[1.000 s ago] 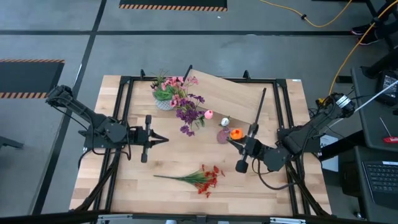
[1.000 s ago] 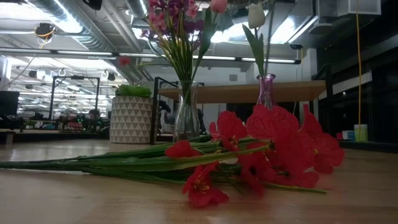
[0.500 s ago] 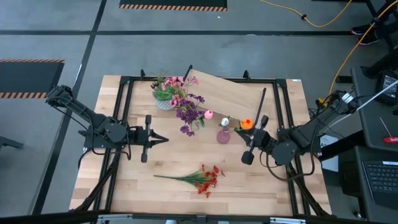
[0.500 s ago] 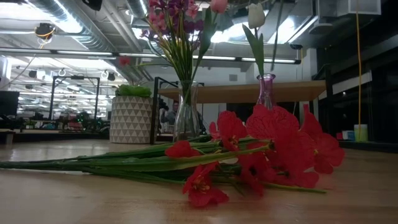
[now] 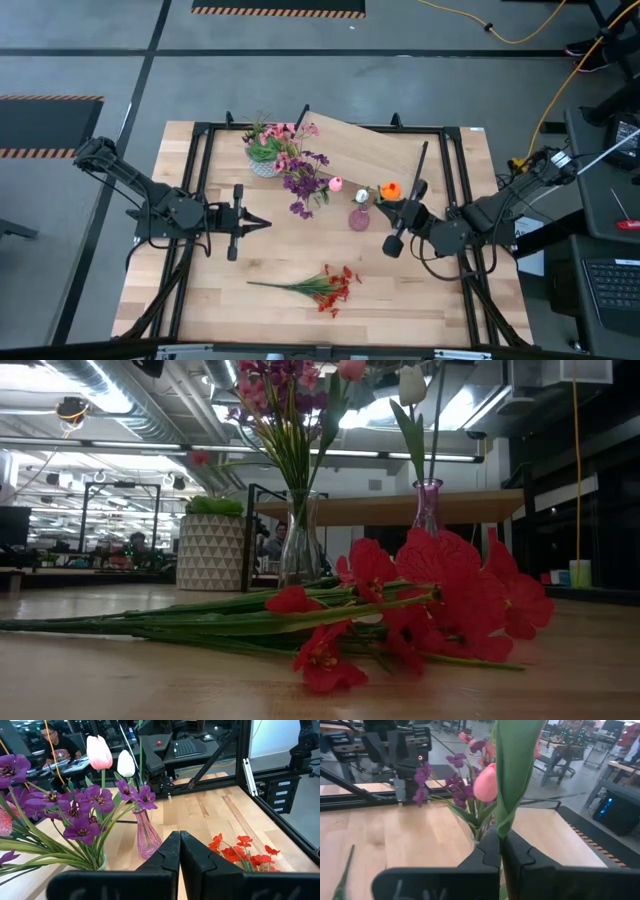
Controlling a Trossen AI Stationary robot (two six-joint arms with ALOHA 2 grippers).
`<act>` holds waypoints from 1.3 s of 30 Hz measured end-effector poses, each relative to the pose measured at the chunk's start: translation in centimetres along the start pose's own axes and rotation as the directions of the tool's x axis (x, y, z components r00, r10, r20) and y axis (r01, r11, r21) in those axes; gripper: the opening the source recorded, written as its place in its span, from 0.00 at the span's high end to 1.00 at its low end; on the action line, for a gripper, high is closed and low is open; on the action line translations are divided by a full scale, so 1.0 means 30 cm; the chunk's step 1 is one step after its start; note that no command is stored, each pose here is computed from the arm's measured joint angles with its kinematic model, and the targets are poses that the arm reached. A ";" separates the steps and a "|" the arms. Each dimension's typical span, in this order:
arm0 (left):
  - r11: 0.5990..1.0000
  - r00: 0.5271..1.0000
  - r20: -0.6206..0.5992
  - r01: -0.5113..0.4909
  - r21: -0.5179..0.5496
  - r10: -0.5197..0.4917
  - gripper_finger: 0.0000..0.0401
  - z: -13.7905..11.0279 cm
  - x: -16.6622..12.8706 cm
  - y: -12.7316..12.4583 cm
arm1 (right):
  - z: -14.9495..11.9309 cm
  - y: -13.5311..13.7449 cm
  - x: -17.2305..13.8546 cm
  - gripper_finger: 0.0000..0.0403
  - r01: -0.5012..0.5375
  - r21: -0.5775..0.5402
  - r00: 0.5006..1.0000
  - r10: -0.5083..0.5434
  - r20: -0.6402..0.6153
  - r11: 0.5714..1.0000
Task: Pick and place flowers into a vace then onto a shelf
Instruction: Put the orange tulip into the purple vase
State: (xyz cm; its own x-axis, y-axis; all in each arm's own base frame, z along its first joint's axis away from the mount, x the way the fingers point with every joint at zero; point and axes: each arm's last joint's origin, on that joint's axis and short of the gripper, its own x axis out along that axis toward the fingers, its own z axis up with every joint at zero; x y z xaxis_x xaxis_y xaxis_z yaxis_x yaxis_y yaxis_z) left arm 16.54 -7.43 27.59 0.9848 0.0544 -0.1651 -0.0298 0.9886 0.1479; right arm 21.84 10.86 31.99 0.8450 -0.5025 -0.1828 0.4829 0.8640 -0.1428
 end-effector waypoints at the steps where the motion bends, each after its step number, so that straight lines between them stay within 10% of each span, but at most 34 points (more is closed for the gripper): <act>1: 1.000 1.000 0.000 0.000 0.000 0.000 0.99 0.000 0.000 0.000 | -0.002 -0.003 0.005 1.00 0.006 0.002 1.000 -0.006 -0.002 1.000; 39: 1.000 1.000 -0.025 -0.007 0.007 0.007 0.99 -0.039 0.005 -0.004 | -0.344 -0.081 0.135 1.00 0.027 0.184 0.999 -0.031 0.018 0.982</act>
State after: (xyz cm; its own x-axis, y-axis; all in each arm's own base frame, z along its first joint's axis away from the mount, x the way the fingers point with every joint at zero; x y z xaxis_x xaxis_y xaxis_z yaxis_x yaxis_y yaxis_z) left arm 16.48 -7.37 26.40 0.9800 0.0652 -0.1882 -0.0357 0.9871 0.1559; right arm 21.71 6.40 21.57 0.8336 -0.5285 -0.1607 0.5399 0.8411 0.0341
